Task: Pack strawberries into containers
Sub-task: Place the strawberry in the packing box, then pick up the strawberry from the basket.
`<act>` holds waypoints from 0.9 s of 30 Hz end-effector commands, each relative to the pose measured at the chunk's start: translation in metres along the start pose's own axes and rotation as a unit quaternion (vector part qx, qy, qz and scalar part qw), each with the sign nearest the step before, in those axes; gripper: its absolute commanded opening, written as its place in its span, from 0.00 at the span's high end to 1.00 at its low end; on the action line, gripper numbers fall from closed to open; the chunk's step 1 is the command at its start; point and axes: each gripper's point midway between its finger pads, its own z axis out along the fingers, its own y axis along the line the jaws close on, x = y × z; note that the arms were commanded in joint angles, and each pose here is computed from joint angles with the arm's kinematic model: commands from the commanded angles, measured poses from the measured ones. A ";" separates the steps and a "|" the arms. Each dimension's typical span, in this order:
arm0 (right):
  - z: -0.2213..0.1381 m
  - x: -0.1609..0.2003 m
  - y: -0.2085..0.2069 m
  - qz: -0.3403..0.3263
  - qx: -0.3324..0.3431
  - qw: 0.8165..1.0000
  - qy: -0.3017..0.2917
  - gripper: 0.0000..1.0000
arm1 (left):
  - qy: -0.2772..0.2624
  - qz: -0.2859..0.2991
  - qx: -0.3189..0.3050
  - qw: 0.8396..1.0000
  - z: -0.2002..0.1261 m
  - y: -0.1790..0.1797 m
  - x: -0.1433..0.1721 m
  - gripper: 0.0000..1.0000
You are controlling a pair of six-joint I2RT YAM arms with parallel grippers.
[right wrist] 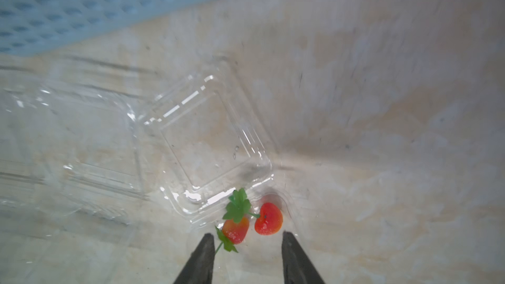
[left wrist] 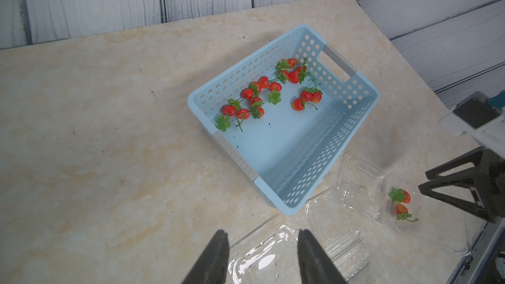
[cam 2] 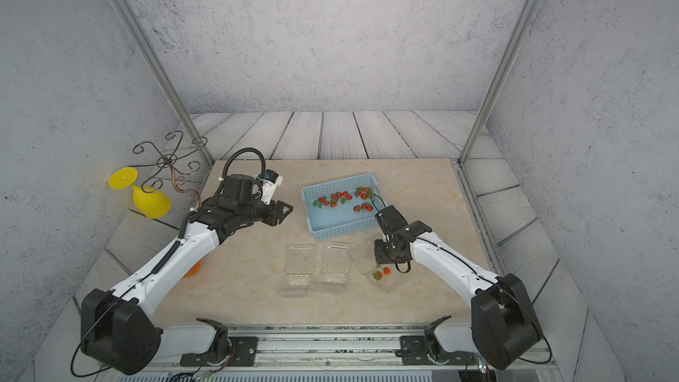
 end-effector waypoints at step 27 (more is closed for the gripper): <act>0.162 -0.217 0.088 -0.114 -0.005 0.994 0.000 0.55 | -0.001 0.000 0.000 1.000 0.004 0.003 -0.005 0.55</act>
